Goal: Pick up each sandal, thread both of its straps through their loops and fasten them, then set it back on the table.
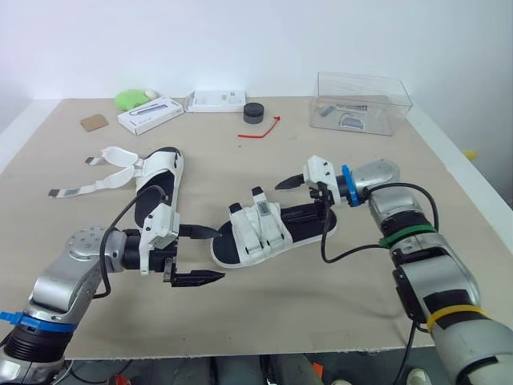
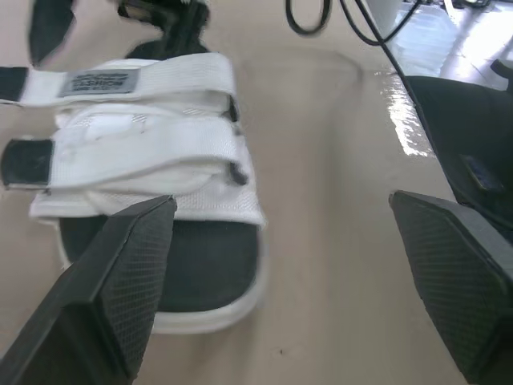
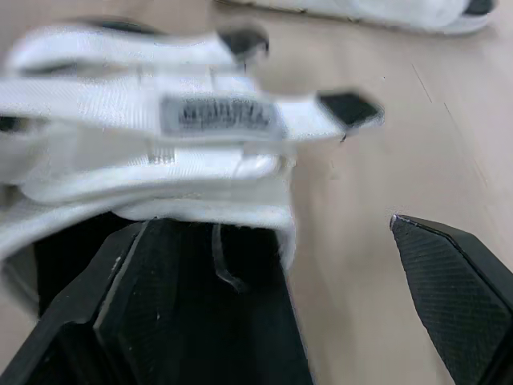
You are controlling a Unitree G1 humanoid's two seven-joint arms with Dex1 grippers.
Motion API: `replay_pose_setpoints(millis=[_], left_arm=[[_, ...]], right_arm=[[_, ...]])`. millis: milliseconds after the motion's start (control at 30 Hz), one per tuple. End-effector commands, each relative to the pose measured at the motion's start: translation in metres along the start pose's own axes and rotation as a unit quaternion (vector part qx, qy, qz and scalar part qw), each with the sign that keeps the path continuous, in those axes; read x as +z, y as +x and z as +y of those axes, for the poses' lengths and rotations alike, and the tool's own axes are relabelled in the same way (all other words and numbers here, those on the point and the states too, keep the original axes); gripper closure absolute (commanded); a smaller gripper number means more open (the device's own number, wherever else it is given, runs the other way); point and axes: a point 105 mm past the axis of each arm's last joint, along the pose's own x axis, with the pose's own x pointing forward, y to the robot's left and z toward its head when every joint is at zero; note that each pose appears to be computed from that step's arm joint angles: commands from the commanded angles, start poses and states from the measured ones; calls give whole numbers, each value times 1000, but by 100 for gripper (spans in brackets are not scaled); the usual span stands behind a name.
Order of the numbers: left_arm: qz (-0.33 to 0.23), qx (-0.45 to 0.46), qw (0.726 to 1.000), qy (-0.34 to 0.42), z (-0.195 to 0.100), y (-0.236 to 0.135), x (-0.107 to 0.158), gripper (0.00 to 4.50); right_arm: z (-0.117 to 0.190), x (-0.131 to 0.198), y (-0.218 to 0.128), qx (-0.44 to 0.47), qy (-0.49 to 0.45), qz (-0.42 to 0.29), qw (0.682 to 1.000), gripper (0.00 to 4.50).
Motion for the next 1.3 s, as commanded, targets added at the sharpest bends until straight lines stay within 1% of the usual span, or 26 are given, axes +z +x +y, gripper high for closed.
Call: replay_pose_setpoints(millis=[33, 67, 100, 133, 200, 233, 267, 333, 400, 433, 500, 633, 700, 767, 900, 967, 1033, 1100, 1167, 1200, 1233, 1267, 1300], left_arm=[[-22, 26, 999, 41, 0, 1, 13, 8], [-22, 30, 998, 45, -1, 2, 13, 1], [-23, 34, 998, 47, -1, 2, 12, 0], [-23, 38, 998, 48, -2, 3, 11, 0], [-23, 44, 998, 49, -2, 3, 9, 0], [-22, 46, 997, 50, -2, 4, 8, 0], [-22, 47, 997, 50, -2, 4, 8, 0], [-21, 50, 997, 51, -1, 4, 8, 0], [-19, 53, 997, 51, 1, 3, 6, 0], [-18, 53, 997, 51, 3, 3, 5, 0], [-17, 53, 997, 51, 6, 2, 4, 0], [-18, 50, 997, 51, 10, 4, 3, 0], [-19, 51, 997, 51, 13, 5, 3, 0], [-26, 61, 996, 57, 18, 7, 4, 0], [-42, 82, 994, 64, 25, 12, 7, 0], [-47, 84, 993, 65, 25, 14, 8, 0], [-57, 82, 993, 65, 23, 20, 9, 0], [-62, 79, 993, 64, 21, 24, 10, 0], [-62, 76, 993, 65, 19, 26, 10, 0], [-64, 74, 993, 66, 19, 28, 10, 0], [-65, 73, 993, 67, 18, 30, 11, 0], [-66, 71, 993, 68, 18, 31, 11, 0], [-66, 70, 993, 68, 19, 32, 11, 0]], right_arm=[[-5, 15, 5, 7, -2, -22, 1000, 0], [-3, 14, 7, 14, -1, -25, 1000, 25], [-2, 13, 8, 17, 10, -29, 999, 70], [-1, 12, 9, 19, 21, -34, 999, 84], [1, 12, 10, 24, 33, -42, 998, 191], [3, 12, 10, 28, 34, -45, 998, 208], [4, 12, 10, 30, 43, -49, 997, 267], [3, 13, 9, 29, 55, -56, 996, 346], [3, 15, 6, 23, 72, -71, 995, 439], [3, 15, 5, 20, 75, -75, 994, 446], [3, 15, 1, 10, 79, -78, 994, 446], [-7, 21, -15, -44, 114, -105, 987, 446], [-14, 26, -28, -82, 150, -127, 977, 446], [-28, 29, -50, -160, 194, -158, 955, 446], [-46, 17, -85, -331, 268, -182, 887, 446], [-47, 13, -94, -384, 287, -184, 858, 446], [-44, -1, -103, -476, 304, -166, 808, 446], [-38, -12, -107, -540, 321, -141, 766, 446], [-33, -19, -107, -574, 338, -129, 734, 446], [-31, -22, -106, -598, 350, -128, 710, 446], [-29, -24, -106, -613, 358, -128, 693, 446], [-27, -29, -107, -632, 385, -143, 657, 446], [-26, -33, -112, -652, 384, -138, 639, 446]])
